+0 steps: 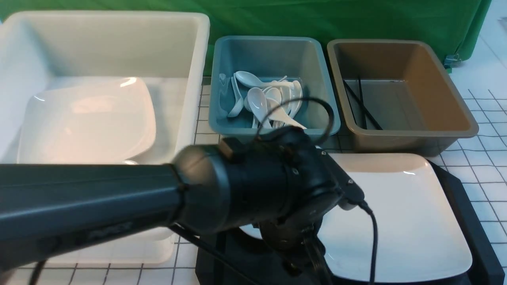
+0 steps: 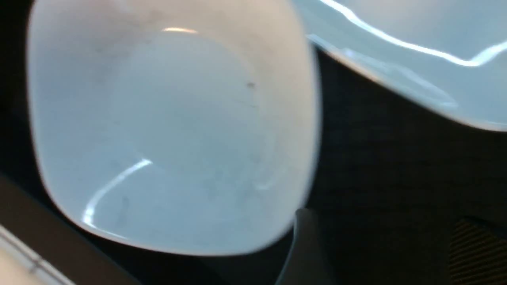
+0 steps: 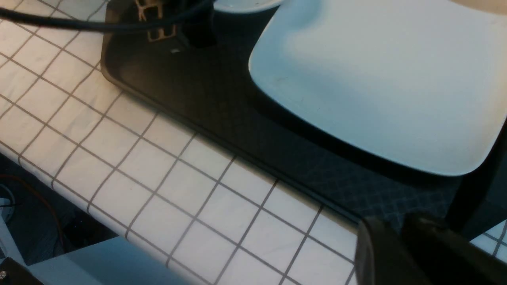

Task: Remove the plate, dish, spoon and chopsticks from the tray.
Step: Use the left arm to grab a small plate from the dinner plate

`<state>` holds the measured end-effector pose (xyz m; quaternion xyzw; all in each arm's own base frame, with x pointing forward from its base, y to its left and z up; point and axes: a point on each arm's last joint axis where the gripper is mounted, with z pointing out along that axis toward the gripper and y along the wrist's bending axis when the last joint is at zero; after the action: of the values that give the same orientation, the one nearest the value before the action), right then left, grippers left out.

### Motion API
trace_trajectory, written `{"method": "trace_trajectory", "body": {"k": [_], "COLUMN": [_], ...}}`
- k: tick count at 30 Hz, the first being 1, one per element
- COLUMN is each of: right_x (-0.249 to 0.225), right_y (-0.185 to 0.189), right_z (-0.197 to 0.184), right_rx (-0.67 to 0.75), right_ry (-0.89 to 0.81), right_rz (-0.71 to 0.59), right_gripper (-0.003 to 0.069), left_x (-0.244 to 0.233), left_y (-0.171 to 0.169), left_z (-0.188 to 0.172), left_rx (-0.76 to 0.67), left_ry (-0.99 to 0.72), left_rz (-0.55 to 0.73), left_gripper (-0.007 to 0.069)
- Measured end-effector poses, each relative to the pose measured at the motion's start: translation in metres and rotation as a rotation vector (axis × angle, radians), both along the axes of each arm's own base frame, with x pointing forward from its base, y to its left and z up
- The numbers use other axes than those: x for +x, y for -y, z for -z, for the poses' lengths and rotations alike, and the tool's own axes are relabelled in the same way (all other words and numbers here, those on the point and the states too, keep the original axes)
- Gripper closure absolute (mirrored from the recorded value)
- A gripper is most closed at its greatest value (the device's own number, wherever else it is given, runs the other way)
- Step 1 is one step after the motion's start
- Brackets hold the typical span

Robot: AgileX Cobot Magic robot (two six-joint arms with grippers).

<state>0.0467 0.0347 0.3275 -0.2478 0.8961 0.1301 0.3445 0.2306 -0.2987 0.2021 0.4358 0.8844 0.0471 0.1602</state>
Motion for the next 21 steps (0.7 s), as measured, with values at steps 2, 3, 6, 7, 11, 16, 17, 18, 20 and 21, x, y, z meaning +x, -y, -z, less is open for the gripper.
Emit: {"method": "trace_trajectory", "body": {"k": [2,3,6,7,11,16,17,18,20,21], "right_x": [0.0,0.0,0.0,0.0,0.0,0.0,0.0,0.0,0.0,0.0], "right_y": [0.0,0.0,0.0,0.0,0.0,0.0,0.0,0.0,0.0,0.0], "right_z": [0.0,0.0,0.0,0.0,0.0,0.0,0.0,0.0,0.0,0.0], "right_rx": [0.0,0.0,0.0,0.0,0.0,0.0,0.0,0.0,0.0,0.0], "right_ry": [0.0,0.0,0.0,0.0,0.0,0.0,0.0,0.0,0.0,0.0], "right_rz": [0.0,0.0,0.0,0.0,0.0,0.0,0.0,0.0,0.0,0.0], "right_gripper": [0.0513,0.0512,0.051,0.0508,0.0505,0.0497,0.0496,0.0494,0.0491,0.0487], "left_x": [0.005,0.007,0.01,0.014,0.016,0.019,0.019,0.019,0.02,0.02], "left_y": [0.001,0.001,0.002,0.003,0.006,0.009,0.009,0.009,0.009,0.009], "left_z": [0.011,0.012,0.019,0.023,0.034,0.048,0.048,0.048,0.048,0.048], "left_rx": [0.04,0.049,0.076,0.093,0.082,0.082,0.078,0.068,0.064,0.061], "left_ry": [0.031,0.041,0.064,0.085,0.089,0.083,0.083,0.087,0.089,0.09], "left_rz": [0.013,0.018,0.024,0.033,0.013,-0.031,-0.039,-0.048,-0.056,-0.059], "left_gripper": [0.0196,0.02,0.0216,0.0232,0.0271,0.0327,0.0338,0.0355,0.0375,0.04]}}
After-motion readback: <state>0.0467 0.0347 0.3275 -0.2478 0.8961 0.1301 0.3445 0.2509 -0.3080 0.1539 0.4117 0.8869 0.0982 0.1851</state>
